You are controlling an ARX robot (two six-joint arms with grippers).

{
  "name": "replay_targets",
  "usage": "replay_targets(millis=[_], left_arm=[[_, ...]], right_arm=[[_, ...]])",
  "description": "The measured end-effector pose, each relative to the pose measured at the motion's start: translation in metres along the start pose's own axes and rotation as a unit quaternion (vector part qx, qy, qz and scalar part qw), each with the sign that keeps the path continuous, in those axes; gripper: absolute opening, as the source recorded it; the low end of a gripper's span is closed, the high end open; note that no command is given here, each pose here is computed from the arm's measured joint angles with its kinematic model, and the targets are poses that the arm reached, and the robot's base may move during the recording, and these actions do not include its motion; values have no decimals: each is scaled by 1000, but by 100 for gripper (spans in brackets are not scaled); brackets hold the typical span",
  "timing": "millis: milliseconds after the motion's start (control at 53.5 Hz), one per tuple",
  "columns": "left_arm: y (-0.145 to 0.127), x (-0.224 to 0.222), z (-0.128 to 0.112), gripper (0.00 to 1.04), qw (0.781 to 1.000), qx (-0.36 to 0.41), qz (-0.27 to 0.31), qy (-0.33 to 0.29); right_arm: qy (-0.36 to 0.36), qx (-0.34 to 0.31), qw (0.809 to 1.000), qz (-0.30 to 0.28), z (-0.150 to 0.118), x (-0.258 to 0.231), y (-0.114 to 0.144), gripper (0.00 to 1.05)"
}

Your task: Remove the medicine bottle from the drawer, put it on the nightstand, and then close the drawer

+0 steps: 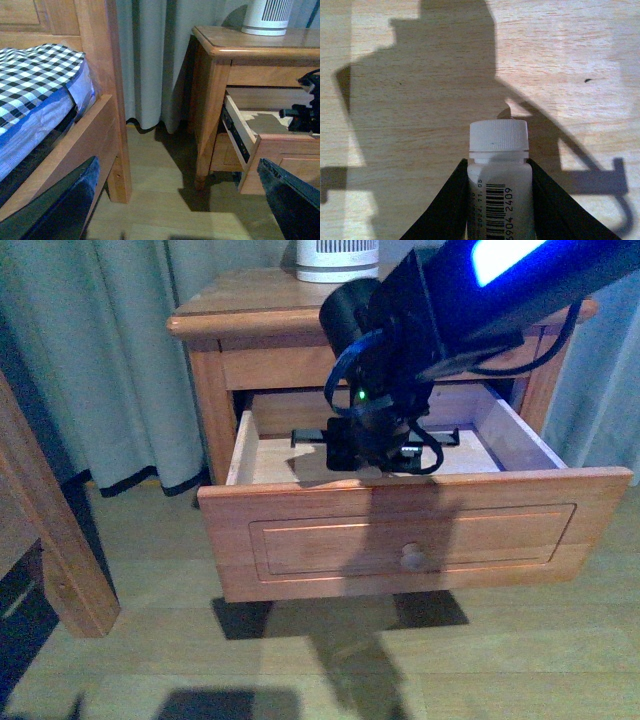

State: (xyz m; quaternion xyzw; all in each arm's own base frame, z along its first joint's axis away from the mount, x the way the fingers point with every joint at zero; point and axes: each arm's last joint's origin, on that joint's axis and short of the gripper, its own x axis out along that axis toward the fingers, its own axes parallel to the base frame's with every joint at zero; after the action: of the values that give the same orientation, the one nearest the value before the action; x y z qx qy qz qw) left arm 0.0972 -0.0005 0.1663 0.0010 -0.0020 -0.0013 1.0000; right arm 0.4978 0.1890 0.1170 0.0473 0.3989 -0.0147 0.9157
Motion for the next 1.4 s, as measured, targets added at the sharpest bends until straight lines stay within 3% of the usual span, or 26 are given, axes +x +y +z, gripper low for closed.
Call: replay_targets(millis=[168,299,504,616,747,952,1083,1120,1214,1401], left_arm=[[0,0,0,98,1000,0,0,0],[0,0,0,98,1000,0,0,0],[0,0,0,98,1000,0,0,0],[0,0,0,98,1000,0,0,0],[0,0,0,98,1000,0,0,0],[0,0,0,98,1000,0,0,0],[0,0,0,98,1000,0,0,0],[0,0,0,98,1000,0,0,0],[0,0,0,98,1000,0,0,0],[0,0,0,98,1000,0,0,0]], right_arm=[[-6,39,999,26,23,-63,2,30],[-59,57,996,37,56,-125,-1,30],[-185,72,980,-4,126,-173,-38,30],[-217,73,973,-36,158,-170,-65,30],[-213,65,972,-74,177,-145,-86,30],[-186,46,974,-116,173,-88,-98,30],[-205,54,968,-135,176,-80,-108,30],[-211,54,966,-138,178,-81,-111,33],[-237,57,959,-143,184,-81,-119,58],[-254,57,957,-128,181,-69,-118,88]])
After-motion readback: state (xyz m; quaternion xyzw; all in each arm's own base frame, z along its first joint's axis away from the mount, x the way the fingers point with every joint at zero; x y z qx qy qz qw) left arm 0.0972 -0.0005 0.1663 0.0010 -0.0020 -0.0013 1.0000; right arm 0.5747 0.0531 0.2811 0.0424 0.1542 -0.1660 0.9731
